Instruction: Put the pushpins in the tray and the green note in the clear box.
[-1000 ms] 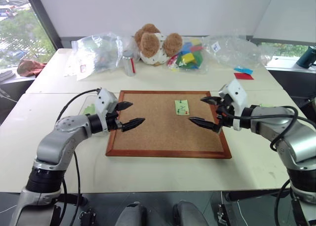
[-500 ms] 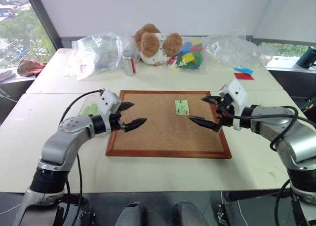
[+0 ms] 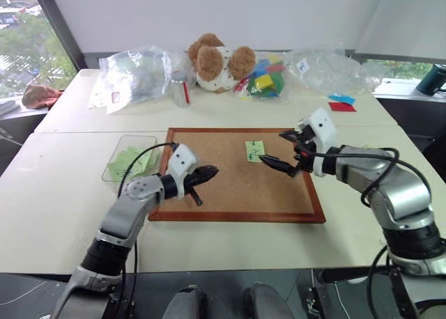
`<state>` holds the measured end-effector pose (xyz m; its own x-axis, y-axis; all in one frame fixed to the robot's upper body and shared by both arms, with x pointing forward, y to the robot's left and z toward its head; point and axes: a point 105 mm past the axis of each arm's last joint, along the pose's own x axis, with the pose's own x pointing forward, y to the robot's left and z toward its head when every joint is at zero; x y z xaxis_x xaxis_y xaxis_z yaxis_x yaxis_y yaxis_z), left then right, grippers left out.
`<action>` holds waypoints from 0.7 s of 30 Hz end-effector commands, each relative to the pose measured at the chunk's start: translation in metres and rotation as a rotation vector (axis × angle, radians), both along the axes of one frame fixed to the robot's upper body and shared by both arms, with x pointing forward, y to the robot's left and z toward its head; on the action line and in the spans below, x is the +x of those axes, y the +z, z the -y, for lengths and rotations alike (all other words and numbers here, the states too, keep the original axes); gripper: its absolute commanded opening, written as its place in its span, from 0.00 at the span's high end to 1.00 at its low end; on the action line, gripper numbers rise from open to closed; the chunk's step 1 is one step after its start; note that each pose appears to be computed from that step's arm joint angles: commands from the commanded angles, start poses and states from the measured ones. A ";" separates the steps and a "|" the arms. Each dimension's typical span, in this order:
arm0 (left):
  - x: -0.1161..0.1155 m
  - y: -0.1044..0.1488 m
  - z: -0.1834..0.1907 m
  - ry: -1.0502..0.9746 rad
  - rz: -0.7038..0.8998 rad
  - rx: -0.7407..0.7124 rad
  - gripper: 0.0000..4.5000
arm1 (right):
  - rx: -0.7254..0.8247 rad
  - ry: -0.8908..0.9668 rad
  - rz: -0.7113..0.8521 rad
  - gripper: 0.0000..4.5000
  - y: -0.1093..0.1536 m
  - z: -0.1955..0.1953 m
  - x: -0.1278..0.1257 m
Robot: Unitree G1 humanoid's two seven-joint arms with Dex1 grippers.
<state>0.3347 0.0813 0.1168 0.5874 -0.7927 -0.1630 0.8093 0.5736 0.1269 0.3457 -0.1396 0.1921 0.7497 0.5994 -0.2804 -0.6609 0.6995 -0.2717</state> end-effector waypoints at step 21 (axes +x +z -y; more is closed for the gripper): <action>0.016 -0.028 0.002 0.091 0.009 0.027 1.00 | 0.052 -0.157 -0.066 0.41 -0.035 -0.029 0.100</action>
